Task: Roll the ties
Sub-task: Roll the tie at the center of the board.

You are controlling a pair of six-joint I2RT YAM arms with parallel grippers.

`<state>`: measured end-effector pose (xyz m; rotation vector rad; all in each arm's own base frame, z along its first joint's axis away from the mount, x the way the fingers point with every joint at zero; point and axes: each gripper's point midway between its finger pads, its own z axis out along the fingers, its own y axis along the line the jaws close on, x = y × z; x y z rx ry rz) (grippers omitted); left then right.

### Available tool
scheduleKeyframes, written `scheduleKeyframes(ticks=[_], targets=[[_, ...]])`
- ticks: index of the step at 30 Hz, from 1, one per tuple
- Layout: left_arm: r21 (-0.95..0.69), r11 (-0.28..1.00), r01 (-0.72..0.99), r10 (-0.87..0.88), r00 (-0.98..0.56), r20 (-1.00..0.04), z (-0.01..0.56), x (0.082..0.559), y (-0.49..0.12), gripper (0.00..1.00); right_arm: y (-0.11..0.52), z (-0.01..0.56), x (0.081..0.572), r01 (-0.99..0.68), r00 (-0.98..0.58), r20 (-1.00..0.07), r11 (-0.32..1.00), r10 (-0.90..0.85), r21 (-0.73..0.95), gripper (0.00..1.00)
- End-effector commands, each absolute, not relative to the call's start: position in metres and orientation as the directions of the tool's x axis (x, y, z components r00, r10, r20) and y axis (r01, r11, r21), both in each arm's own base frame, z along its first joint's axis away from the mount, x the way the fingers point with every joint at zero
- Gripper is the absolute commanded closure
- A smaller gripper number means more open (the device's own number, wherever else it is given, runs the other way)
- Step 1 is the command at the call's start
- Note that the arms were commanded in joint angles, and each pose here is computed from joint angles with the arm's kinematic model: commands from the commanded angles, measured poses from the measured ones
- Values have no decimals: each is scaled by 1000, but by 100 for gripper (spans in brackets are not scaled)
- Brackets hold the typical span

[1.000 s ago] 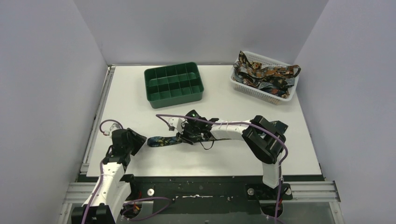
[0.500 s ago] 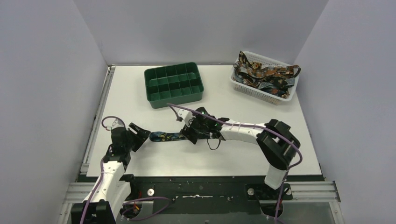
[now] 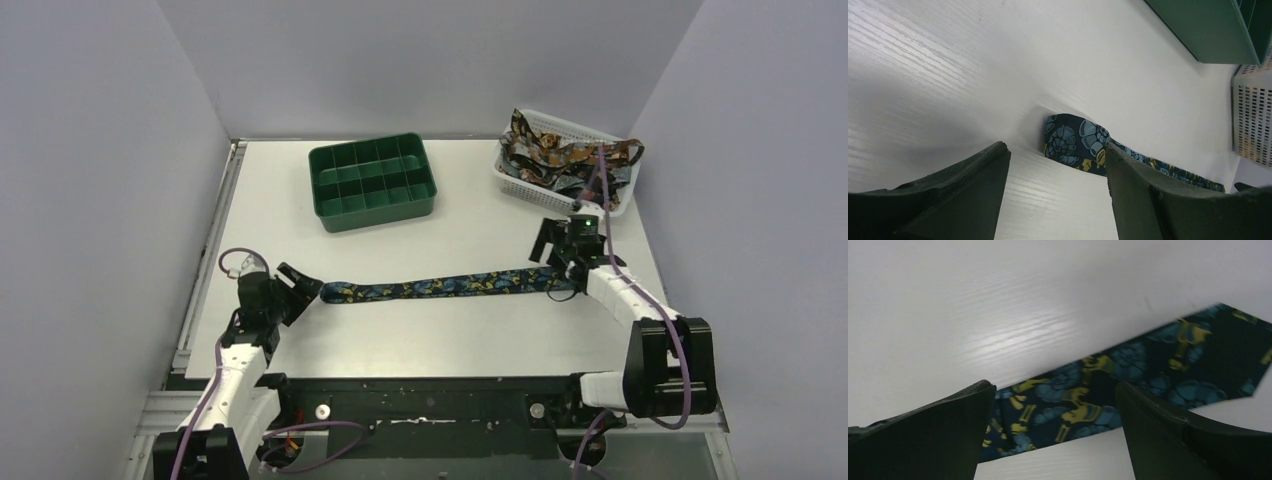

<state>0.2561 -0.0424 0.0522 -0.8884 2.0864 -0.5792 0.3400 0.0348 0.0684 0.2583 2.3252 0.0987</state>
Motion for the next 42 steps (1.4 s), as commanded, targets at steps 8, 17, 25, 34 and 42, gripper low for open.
scheduleKeyframes(ticks=[8,17,25,34,42], targets=[[-673,643,-367,-756,-446,-479,58,262,-45,32,-89,72,315,633,-454,-689,749,565,197,19],[-682,636,-362,-762,-436,-479,60,261,-45,32,-119,73,326,680,-336,-699,676,631,284,32],[-683,641,-351,-757,-437,-486,63,262,-46,33,-121,67,351,626,-294,-683,674,669,392,43],[-689,632,-356,-764,-438,-474,59,259,-47,33,-115,39,355,604,-360,-635,690,683,400,56],[-700,628,-341,-767,-427,-479,62,264,-47,33,-117,32,350,611,-386,-631,699,674,373,70]])
